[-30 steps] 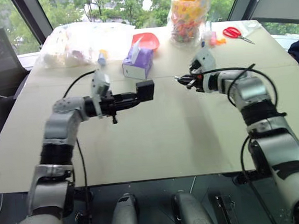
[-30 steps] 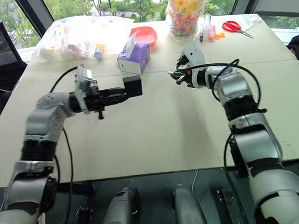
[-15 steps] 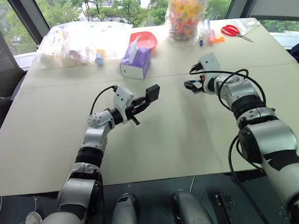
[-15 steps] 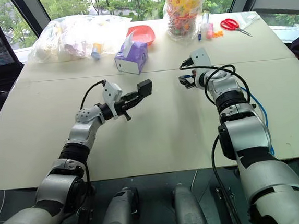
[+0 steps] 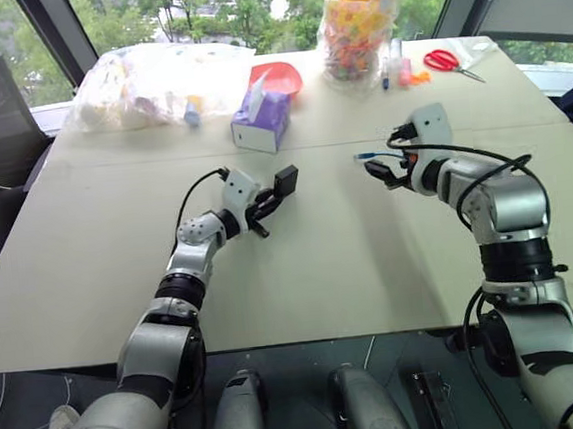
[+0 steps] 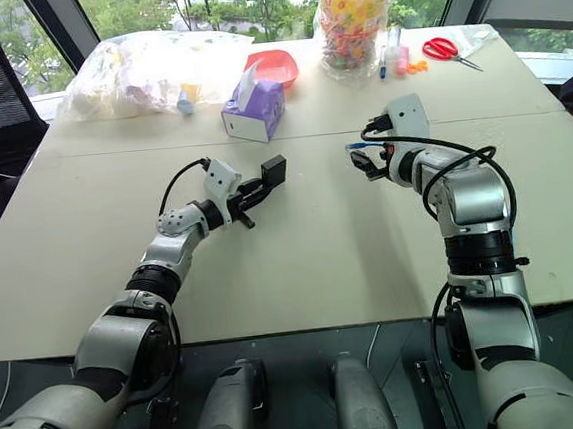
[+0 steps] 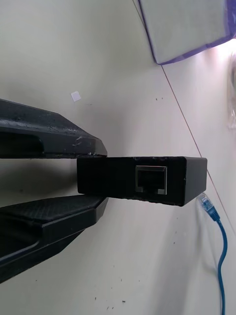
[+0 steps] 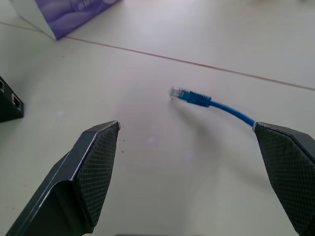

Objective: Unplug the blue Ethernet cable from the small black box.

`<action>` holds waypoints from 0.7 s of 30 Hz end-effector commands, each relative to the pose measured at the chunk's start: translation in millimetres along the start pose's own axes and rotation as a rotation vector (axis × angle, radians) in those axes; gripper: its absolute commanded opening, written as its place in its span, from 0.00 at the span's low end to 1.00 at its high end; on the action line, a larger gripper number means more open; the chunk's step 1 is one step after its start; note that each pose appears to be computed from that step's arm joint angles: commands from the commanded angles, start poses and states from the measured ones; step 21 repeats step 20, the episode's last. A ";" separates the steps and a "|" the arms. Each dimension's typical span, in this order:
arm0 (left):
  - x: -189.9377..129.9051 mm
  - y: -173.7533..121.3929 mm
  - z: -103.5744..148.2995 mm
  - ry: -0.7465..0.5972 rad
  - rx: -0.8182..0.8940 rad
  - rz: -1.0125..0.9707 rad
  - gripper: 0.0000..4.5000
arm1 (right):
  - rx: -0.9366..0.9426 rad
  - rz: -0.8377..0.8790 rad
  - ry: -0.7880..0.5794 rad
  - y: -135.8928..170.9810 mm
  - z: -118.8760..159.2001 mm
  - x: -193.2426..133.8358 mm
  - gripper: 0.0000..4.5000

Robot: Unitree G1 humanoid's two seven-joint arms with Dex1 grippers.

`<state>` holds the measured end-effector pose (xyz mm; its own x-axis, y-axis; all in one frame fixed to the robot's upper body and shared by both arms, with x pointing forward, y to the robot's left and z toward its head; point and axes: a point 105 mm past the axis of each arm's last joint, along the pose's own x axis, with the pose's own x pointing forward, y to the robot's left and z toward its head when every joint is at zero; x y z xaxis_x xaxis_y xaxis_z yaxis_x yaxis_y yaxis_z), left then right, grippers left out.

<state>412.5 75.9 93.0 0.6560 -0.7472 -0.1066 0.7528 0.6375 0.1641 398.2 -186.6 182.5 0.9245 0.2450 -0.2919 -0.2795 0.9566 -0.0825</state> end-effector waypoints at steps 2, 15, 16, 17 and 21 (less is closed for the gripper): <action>-13.5 4.7 -21.2 0.077 -0.029 -0.003 0.70 | -0.028 0.012 -0.060 4.2 21.6 -11.6 1.00; -73.3 15.5 14.7 0.025 -0.032 -0.106 0.99 | -0.303 0.284 -0.007 46.0 1.8 -41.2 1.00; -78.2 12.8 16.9 0.034 -0.024 -0.122 0.99 | -0.311 0.302 -0.009 47.5 0.3 -44.0 1.00; -85.2 10.7 21.3 0.037 -0.019 -0.135 0.99 | -0.319 0.327 -0.010 49.4 -1.6 -48.0 1.00; -101.8 6.2 39.3 0.019 -0.054 -0.154 0.99 | -0.332 0.374 -0.019 50.4 -4.6 -57.6 1.00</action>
